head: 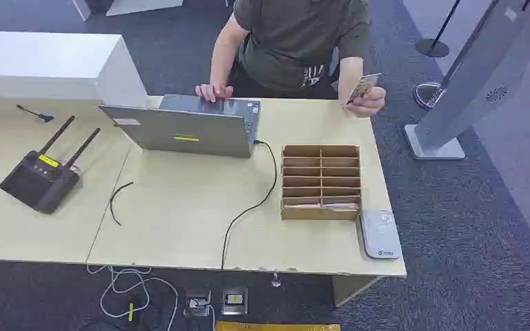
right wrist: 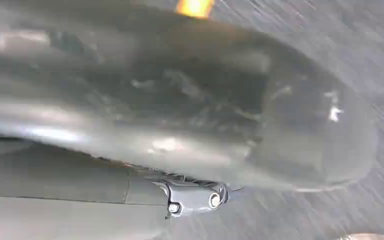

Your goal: Pass the card to the sensor for recognition and then transmit it.

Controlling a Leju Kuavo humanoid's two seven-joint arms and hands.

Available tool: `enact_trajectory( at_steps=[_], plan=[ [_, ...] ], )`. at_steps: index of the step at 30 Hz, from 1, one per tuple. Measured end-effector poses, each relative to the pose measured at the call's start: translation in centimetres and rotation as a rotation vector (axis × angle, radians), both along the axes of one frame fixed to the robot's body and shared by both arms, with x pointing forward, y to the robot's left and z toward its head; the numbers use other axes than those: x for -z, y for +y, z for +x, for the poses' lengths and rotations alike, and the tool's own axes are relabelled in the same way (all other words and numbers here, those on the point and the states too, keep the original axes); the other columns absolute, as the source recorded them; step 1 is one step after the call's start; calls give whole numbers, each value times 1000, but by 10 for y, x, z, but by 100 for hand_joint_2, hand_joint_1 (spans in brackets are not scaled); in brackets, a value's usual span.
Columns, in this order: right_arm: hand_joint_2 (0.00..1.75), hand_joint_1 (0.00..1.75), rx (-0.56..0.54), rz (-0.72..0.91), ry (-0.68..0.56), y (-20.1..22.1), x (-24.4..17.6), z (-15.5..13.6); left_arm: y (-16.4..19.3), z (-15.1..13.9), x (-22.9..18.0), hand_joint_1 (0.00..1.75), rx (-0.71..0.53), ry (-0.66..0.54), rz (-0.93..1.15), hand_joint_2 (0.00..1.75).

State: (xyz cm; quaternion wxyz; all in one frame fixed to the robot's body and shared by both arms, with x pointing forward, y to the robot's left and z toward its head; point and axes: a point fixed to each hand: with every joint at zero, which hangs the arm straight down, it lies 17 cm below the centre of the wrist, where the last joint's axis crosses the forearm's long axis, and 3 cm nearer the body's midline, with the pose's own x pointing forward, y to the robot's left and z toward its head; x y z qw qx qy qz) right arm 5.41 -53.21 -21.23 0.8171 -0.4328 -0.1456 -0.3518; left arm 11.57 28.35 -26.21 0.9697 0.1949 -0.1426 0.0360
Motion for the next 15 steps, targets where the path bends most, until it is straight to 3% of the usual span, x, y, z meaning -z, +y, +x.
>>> enact_trajectory(
  at_steps=[7, 15],
  plan=[
    [0, 0, 134, -374, -89, -149, -93, -29, 2, -2, 0, 0, -27, 3, -1, 0],
    [0, 0, 171, -636, -229, -271, -216, 19, 0, 1, -1, 0, -25, -14, -3, 0]
  ],
)
